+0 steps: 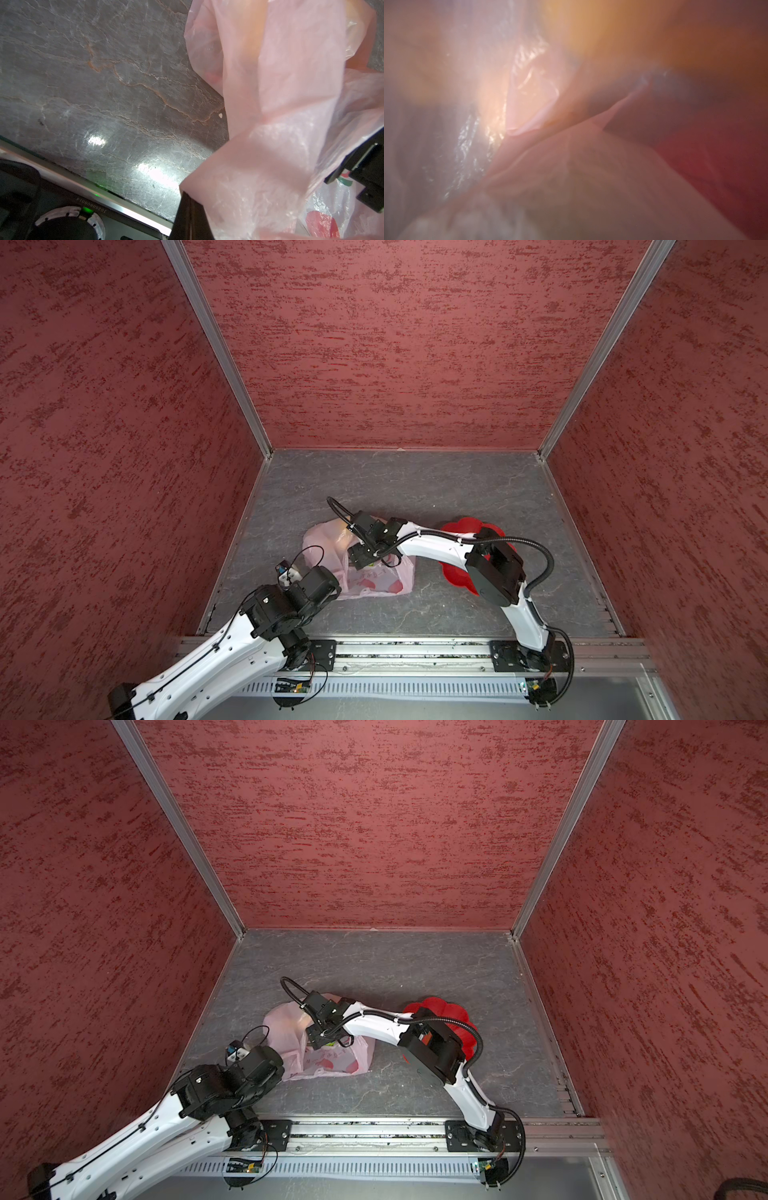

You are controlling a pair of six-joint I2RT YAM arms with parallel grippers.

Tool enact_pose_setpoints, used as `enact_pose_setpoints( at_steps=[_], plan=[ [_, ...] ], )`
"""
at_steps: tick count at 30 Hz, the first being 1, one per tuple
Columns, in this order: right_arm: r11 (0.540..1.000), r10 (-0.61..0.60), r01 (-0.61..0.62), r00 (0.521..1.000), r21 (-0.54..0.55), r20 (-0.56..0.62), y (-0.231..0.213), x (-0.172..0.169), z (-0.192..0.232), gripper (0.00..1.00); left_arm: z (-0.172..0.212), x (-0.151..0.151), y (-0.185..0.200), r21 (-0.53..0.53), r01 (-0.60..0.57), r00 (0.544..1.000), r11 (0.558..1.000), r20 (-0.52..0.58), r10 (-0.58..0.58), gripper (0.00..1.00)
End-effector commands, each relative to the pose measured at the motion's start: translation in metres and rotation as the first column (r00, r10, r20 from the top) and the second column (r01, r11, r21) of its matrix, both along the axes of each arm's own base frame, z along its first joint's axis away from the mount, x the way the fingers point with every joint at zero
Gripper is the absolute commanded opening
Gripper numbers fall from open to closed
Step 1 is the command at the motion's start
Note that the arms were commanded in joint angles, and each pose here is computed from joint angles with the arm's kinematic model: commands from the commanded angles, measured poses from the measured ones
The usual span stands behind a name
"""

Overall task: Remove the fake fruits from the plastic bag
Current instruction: 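Grasp the green fruit with the right gripper while the left holds the handle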

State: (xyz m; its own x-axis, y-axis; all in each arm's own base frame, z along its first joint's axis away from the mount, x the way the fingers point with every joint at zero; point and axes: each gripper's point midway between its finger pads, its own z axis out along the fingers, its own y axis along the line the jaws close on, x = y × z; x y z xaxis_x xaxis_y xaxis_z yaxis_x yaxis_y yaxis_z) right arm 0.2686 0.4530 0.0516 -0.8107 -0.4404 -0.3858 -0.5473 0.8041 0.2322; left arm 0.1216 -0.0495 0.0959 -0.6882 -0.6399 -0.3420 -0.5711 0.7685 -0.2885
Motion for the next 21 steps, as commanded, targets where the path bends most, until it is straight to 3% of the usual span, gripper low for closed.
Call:
enact_pose_setpoints(
  at_steps=[1, 11, 21],
  plan=[
    [1.0, 0.006, -0.006, 1.0, -0.016, -0.01, 0.004, -0.004, -0.006, 0.75, 0.001, 0.002, -0.001, -0.013, -0.004, 1.0, 1.0, 0.02, 0.004, 0.0],
    [1.0, 0.011, -0.011, 1.0, -0.009, -0.006, 0.005, -0.004, 0.0, 0.49, 0.004, 0.006, -0.003, -0.012, 0.007, 0.999, 1.0, 0.037, -0.006, 0.0],
    [0.999, 0.021, -0.022, 0.999, 0.033, 0.027, 0.008, -0.002, 0.031, 0.39, 0.017, 0.014, -0.002, 0.003, 0.014, 0.997, 1.0, 0.082, -0.014, 0.0]
  ],
)
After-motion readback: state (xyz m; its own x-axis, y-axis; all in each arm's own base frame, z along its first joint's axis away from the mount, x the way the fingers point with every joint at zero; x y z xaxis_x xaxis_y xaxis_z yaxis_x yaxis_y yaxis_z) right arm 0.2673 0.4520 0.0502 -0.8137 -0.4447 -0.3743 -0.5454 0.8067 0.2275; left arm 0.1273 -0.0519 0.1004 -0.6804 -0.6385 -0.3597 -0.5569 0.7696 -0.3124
